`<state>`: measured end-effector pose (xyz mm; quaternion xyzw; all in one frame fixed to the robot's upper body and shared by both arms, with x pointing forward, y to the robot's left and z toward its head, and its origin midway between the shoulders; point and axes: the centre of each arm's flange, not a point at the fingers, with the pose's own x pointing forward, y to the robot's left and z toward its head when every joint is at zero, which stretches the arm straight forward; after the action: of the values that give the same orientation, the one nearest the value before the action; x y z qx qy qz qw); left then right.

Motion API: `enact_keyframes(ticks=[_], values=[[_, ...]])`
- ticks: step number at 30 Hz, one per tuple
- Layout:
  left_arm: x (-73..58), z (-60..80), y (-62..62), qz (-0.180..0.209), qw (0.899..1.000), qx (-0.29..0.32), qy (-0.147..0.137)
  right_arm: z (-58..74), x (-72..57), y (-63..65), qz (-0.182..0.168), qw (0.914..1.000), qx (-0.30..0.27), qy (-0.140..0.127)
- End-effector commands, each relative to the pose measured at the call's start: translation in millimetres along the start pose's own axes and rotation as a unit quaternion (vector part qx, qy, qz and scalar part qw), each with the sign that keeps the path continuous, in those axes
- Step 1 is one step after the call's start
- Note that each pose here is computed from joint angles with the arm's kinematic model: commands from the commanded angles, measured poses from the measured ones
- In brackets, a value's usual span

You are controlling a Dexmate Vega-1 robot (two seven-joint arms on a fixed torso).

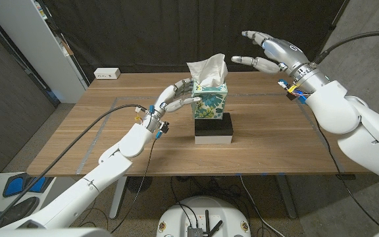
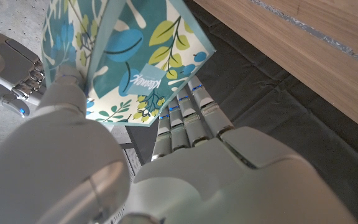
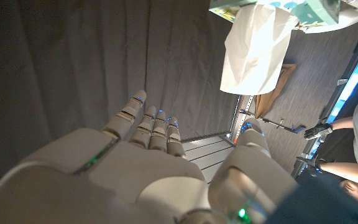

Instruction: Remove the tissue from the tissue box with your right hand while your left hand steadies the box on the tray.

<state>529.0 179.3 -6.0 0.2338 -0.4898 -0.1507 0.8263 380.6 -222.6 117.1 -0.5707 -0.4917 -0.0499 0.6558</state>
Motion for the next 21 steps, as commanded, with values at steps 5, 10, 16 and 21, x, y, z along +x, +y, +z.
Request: enact_keyframes(ticks=[5,10,16,21], values=[[-3.5,1.5,-3.8,0.004,1.000,-0.006,-0.001,14.8,19.2,6.4,0.032,0.9994,0.004,-0.015],[-5.1,2.2,-3.6,0.003,1.000,-0.004,0.000,19.7,21.9,5.8,0.039,0.9990,-0.003,-0.020],[-5.0,2.9,-4.5,0.003,1.000,-0.006,-0.001,27.9,24.9,6.5,0.046,0.9986,-0.015,-0.022],[-5.1,2.7,-5.0,0.003,1.000,-0.006,-0.001,30.4,28.5,9.2,0.058,0.9980,-0.017,-0.020]])
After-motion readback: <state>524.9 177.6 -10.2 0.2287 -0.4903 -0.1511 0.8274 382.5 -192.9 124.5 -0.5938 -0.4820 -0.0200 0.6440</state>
